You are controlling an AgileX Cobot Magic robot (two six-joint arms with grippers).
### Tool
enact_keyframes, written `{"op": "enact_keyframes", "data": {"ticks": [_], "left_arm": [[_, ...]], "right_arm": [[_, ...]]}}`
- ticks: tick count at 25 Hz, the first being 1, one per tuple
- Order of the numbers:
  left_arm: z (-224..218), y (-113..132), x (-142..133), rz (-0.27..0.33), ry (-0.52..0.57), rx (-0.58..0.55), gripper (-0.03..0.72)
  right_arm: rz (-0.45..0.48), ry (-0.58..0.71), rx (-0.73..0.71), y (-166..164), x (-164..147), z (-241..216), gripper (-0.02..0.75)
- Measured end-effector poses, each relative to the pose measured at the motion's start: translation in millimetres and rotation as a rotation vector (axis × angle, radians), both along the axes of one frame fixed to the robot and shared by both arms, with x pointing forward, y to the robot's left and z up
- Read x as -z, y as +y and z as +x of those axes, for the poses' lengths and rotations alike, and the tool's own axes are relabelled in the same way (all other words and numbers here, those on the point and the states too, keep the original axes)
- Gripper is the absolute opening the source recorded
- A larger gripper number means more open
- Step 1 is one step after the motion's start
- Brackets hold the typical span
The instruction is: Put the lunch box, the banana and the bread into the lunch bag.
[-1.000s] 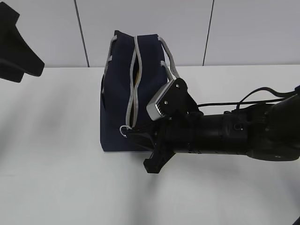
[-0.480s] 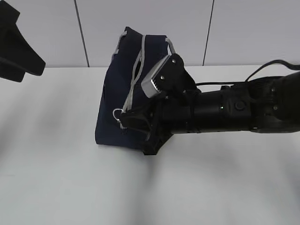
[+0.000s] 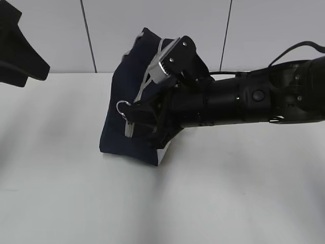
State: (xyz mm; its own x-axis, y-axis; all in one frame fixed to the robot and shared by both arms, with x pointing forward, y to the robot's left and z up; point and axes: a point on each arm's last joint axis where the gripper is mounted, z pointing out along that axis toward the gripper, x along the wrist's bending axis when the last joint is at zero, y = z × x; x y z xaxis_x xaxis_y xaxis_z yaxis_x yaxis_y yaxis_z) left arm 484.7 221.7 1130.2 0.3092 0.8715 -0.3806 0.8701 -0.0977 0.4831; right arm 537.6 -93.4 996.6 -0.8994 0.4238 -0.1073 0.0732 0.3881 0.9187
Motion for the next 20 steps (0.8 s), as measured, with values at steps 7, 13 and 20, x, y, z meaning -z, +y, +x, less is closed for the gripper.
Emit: {"op": "enact_keyframes", "data": {"ticks": [7,13,20], "left_arm": [[3,0,-1,0.008,-0.045,0.012,0.361],[3,0,-2,0.018,-0.067,0.030,0.361],[11,-4,5,0.002,-0.103,0.077,0.361]], "right_arm": [[0.041,-0.012,0.015,4,-19,8,-0.016],[0.033,-0.007,0.013,7,-32,14,-0.016],[0.046,-0.006,0.062,8,-44,22,-0.016]]}}
